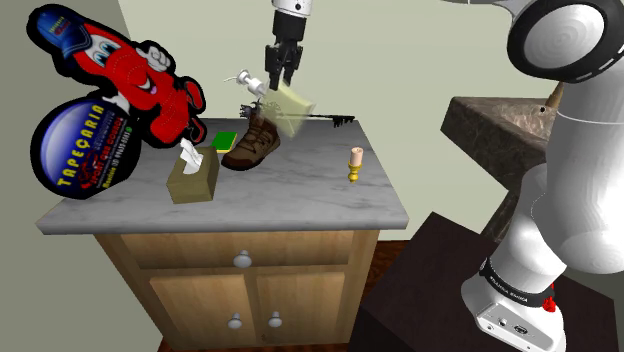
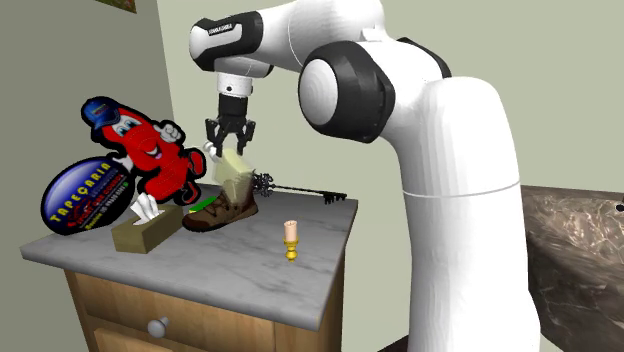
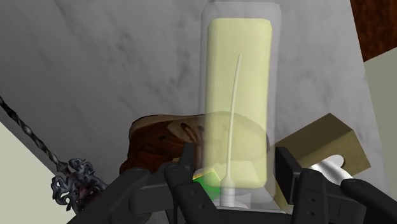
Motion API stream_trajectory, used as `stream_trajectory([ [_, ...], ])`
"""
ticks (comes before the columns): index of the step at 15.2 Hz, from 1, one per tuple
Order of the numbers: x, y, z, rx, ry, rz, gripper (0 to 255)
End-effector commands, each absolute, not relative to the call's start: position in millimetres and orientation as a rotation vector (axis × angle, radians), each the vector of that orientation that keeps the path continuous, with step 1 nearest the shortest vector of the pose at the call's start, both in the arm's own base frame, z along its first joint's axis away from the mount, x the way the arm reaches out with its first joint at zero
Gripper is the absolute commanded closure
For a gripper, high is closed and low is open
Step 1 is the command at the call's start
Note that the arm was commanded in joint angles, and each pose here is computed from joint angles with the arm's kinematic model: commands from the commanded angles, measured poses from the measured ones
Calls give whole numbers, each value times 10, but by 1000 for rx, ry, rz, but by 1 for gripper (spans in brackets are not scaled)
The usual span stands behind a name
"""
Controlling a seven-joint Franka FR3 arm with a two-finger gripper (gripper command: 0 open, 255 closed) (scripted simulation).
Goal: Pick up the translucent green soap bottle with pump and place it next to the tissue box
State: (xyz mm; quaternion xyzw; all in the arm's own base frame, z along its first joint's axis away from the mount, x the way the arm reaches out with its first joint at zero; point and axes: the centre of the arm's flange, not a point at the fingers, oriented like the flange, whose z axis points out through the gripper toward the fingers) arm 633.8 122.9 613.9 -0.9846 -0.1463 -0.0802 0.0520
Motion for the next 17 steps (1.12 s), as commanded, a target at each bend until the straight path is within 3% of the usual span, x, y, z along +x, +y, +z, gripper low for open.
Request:
stream_trajectory([
  [1,6339,1235,6019,-2995,-445,-246,255],
  [17,6339,1235,5174,-2995,-445,-246,255],
])
